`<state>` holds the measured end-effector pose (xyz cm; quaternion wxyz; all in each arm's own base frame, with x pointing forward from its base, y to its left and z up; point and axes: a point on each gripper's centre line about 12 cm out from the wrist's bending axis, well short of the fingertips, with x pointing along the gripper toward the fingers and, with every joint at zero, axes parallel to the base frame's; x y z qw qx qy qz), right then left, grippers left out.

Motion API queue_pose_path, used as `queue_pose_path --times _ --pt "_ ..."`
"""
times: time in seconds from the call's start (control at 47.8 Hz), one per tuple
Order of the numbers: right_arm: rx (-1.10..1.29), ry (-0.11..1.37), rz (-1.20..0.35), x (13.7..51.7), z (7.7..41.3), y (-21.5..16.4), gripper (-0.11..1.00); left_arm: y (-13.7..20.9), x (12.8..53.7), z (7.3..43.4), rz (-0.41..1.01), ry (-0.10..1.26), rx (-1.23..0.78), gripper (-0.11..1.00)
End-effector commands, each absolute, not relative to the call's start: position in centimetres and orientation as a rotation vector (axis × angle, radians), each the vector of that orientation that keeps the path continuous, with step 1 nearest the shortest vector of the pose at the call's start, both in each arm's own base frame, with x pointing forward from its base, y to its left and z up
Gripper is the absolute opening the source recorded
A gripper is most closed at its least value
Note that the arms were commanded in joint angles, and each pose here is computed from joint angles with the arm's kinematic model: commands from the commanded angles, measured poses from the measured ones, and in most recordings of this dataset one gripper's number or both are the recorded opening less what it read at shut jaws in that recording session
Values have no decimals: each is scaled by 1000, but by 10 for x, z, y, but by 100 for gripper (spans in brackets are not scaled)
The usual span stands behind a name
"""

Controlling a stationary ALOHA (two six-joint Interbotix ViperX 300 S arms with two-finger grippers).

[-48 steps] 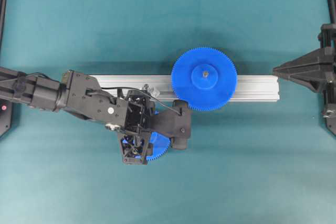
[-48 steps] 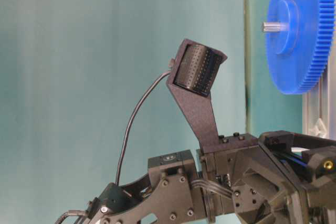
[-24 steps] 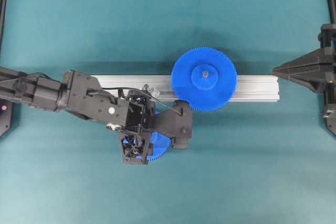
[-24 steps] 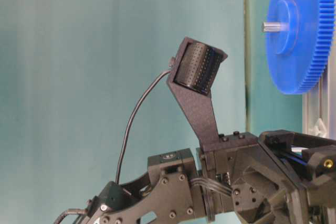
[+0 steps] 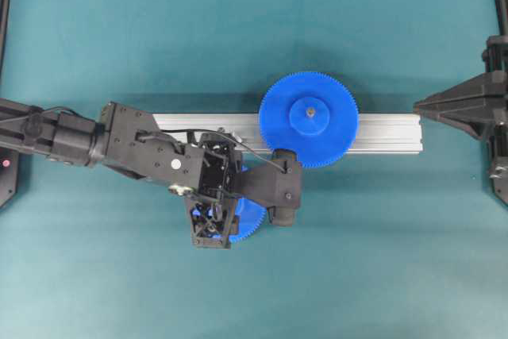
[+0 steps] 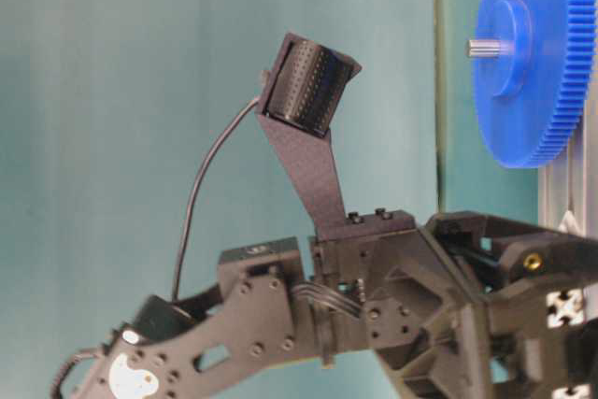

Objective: Insert the small gear onto the shaft.
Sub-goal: 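Lift the gear and carry it over the empty left shaft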

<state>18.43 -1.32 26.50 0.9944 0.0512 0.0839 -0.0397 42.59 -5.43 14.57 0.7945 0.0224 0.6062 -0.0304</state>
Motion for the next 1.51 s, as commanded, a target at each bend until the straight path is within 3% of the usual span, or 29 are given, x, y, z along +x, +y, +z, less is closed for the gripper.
queue_pose_path --times 0.0,0.23,0.607,1.487 --pt "111 149 -81 185 271 -14 3 -55 432 184 -81 1224 62 69" --pt "113 148 -81 184 271 -14 3 -54 438 228 -114 1153 107 69" --pt "113 149 -81 184 270 -14 3 -32 434 274 -106 1176 136 69" --pt "117 149 -82 184 270 -14 3 18 421 297 -36 1187 125 69"
